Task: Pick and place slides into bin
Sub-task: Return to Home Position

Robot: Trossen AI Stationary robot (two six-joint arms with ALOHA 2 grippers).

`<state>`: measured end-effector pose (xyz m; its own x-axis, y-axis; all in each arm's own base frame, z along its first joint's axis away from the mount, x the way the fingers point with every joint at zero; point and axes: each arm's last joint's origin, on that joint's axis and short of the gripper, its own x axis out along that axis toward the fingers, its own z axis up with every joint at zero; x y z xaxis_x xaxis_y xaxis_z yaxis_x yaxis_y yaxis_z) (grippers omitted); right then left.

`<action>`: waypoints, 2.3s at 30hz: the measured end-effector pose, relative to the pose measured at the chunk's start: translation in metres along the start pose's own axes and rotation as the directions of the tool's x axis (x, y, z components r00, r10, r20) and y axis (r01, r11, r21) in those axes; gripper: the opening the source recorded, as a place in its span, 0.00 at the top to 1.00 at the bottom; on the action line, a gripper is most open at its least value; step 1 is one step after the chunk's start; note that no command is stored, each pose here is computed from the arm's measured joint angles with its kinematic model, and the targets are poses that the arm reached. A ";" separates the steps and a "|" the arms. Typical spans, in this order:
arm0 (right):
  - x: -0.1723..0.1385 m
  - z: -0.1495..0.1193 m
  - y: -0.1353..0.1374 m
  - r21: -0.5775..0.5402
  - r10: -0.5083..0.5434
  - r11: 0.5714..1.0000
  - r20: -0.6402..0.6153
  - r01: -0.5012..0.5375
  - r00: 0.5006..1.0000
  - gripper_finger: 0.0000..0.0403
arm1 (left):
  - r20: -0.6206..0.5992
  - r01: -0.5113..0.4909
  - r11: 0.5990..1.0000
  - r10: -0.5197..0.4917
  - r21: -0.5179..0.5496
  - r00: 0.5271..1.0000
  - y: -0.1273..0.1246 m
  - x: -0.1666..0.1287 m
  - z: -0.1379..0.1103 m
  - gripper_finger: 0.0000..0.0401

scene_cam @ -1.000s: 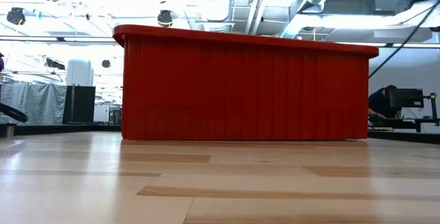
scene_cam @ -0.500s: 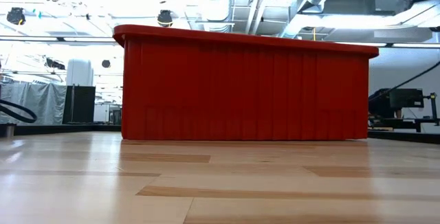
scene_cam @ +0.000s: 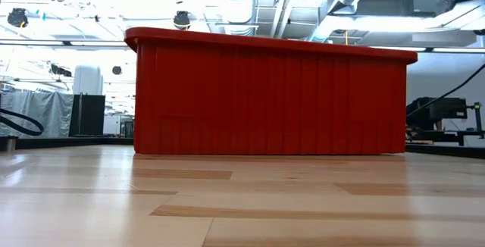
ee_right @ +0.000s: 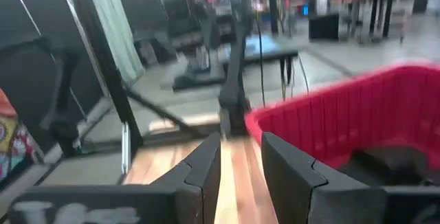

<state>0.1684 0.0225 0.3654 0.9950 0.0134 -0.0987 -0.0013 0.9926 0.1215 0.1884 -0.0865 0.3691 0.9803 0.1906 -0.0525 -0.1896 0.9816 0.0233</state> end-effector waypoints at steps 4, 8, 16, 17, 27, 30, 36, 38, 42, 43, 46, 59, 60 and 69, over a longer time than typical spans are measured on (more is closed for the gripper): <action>-0.009 0.003 0.005 0.000 0.000 1.000 0.033 0.000 0.999 0.76 | 0.007 0.007 0.998 -0.007 0.060 1.000 0.000 -0.001 0.001 0.42; -0.017 -0.007 0.004 0.072 -0.027 0.997 -0.073 0.032 0.997 0.76 | 0.051 0.038 0.998 -0.041 0.059 0.998 0.005 -0.005 -0.009 0.42; -0.021 -0.016 0.011 0.093 -0.027 0.995 -0.152 0.042 0.988 0.76 | 0.133 0.046 0.998 -0.041 -0.033 0.990 0.033 -0.032 -0.054 0.42; -0.021 -0.016 0.012 0.086 -0.030 0.995 -0.152 0.044 0.988 0.76 | 0.141 0.047 0.998 -0.041 -0.041 0.989 0.036 -0.036 -0.058 0.42; -0.006 -0.073 0.021 0.167 -0.006 0.986 -0.127 0.028 0.992 0.76 | 0.184 0.053 0.989 -0.028 -0.135 0.982 0.054 -0.056 -0.101 0.42; -0.002 -0.092 0.022 0.189 -0.004 0.982 -0.098 0.023 0.995 0.76 | 0.195 0.094 0.985 -0.064 -0.146 0.979 0.052 -0.056 -0.109 0.42; -0.001 -0.115 0.024 0.175 0.009 0.985 -0.083 0.006 0.996 0.76 | 0.184 0.127 0.976 -0.094 -0.178 0.978 0.049 -0.053 -0.128 0.42; -0.001 -0.120 0.025 0.157 0.018 0.988 -0.096 -0.002 0.995 0.76 | 0.197 0.154 0.971 -0.118 -0.181 0.973 0.048 -0.053 -0.132 0.42; -0.005 -0.119 0.025 0.114 0.025 0.993 -0.089 -0.015 0.996 0.76 | 0.231 0.187 0.972 -0.151 -0.144 0.961 0.046 -0.055 -0.135 0.42; -0.008 -0.116 0.024 0.109 0.028 0.994 -0.074 -0.020 0.997 0.76 | 0.235 0.188 0.974 -0.154 -0.129 0.960 0.045 -0.056 -0.135 0.42; -0.022 -0.110 0.018 0.086 0.035 0.996 -0.039 -0.032 0.999 0.76 | 0.254 0.191 0.977 -0.161 -0.097 0.954 0.044 -0.057 -0.133 0.42; -0.054 -0.151 -0.004 0.134 0.072 0.986 0.223 -0.104 0.972 0.76 | 0.247 0.194 0.977 -0.166 -0.090 0.955 0.044 -0.057 -0.134 0.42; -0.054 -0.154 -0.004 0.131 0.073 0.986 0.230 -0.105 0.970 0.76 | 0.249 0.213 0.973 -0.185 -0.093 0.951 0.043 -0.057 -0.134 0.42; -0.049 -0.182 -0.007 0.136 0.067 0.987 0.159 -0.089 0.985 0.76 | 0.247 0.300 0.947 -0.267 -0.110 0.932 0.038 -0.054 -0.150 0.42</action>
<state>0.1014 0.0374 0.1898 0.9959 0.0606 0.0676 -0.0764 0.9617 0.2633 0.1202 -0.0576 0.2228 0.9776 -0.0875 0.1917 0.1087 0.9887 -0.1031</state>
